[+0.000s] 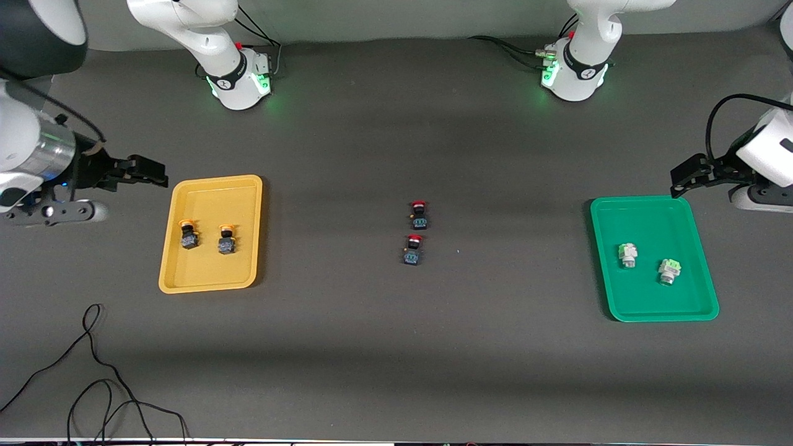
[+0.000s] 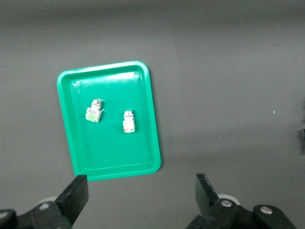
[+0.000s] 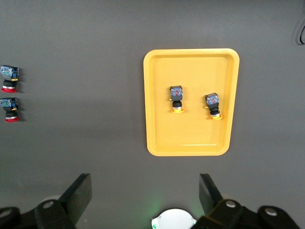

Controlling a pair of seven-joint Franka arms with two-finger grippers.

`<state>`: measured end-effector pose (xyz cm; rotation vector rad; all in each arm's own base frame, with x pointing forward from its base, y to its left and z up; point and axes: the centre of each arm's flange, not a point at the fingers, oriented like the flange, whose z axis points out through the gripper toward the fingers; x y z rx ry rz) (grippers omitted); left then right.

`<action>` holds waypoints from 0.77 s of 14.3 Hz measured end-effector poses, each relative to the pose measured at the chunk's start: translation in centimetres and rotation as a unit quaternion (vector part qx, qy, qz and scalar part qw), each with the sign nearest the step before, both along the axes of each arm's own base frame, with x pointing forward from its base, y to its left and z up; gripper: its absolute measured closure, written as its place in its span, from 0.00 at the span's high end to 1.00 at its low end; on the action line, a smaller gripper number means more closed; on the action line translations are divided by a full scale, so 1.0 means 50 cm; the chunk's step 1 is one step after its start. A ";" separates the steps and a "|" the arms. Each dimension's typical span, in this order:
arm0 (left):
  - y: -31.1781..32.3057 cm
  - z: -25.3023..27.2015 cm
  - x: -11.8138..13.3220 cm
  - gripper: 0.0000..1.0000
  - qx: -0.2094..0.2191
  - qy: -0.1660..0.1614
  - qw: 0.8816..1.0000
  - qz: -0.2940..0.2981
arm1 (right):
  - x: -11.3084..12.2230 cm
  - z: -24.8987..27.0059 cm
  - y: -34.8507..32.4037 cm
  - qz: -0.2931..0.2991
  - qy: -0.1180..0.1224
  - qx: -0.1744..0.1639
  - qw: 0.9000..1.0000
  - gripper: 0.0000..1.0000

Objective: Place green and yellow buttons in trays

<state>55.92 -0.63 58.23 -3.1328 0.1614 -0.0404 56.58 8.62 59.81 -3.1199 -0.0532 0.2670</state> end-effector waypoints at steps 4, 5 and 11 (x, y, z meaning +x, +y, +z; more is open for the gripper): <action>0.006 -0.011 -0.012 1.00 0.000 0.028 1.000 0.000 | -0.040 -0.013 -0.008 -0.005 -0.042 -0.004 0.999 1.00; 0.004 -0.013 -0.014 1.00 0.000 0.034 0.999 -0.001 | -0.040 -0.011 -0.019 -0.011 -0.049 -0.004 0.999 1.00; 0.003 -0.016 -0.018 1.00 0.000 0.042 0.999 -0.001 | -0.025 0.020 -0.079 -0.038 -0.076 -0.002 0.996 1.00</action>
